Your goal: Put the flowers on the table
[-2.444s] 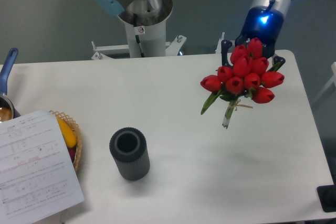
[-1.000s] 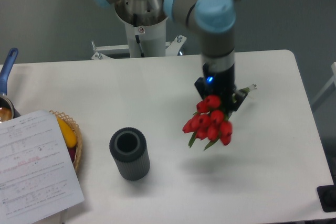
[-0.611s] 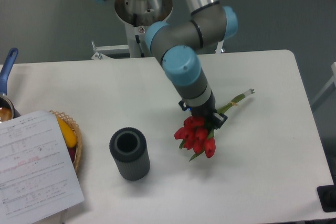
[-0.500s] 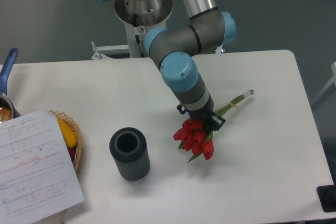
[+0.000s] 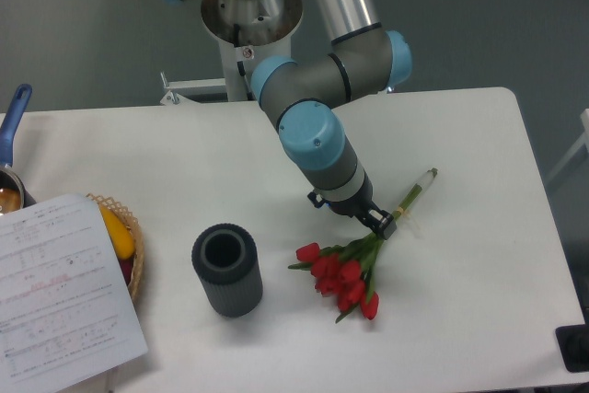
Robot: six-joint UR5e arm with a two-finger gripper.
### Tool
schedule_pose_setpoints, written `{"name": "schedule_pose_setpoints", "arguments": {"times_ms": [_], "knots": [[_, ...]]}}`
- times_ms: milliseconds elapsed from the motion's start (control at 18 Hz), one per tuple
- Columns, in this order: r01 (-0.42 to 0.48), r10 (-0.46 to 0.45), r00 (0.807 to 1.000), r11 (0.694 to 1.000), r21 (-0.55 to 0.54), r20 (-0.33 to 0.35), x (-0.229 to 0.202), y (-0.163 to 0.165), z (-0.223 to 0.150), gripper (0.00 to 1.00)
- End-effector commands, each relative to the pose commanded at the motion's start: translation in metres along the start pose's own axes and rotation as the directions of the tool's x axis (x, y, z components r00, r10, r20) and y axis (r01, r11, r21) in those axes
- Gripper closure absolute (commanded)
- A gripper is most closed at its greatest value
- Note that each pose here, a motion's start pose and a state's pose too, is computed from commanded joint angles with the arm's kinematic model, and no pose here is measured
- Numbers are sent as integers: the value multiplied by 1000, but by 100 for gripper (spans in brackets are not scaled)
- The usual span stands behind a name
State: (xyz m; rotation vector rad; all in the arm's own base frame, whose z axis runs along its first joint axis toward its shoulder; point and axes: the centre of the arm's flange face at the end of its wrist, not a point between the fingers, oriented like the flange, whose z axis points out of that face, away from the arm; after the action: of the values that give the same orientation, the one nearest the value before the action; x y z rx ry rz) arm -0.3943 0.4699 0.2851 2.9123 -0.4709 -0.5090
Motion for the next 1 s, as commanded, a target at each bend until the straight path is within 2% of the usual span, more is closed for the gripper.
{"name": "schedule_pose_setpoints", "arguments": {"times_ms": [167, 333, 500, 556, 778, 944, 1000], "knots": [[72, -76, 997, 984, 163, 18, -15, 21, -44, 0], [204, -212, 977, 917, 343, -15, -33, 58, -78, 0], [311, -339, 941, 848, 428, -11, -56, 101, -113, 0], [324, -362, 932, 838, 439, 2, -62, 114, -125, 0], [338, -397, 918, 803, 491, 18, -76, 141, -146, 0], [346, -399, 917, 808, 477, 10, -88, 160, -159, 0], [325, -369, 930, 824, 464, 3, -89, 166, -159, 0]]}}
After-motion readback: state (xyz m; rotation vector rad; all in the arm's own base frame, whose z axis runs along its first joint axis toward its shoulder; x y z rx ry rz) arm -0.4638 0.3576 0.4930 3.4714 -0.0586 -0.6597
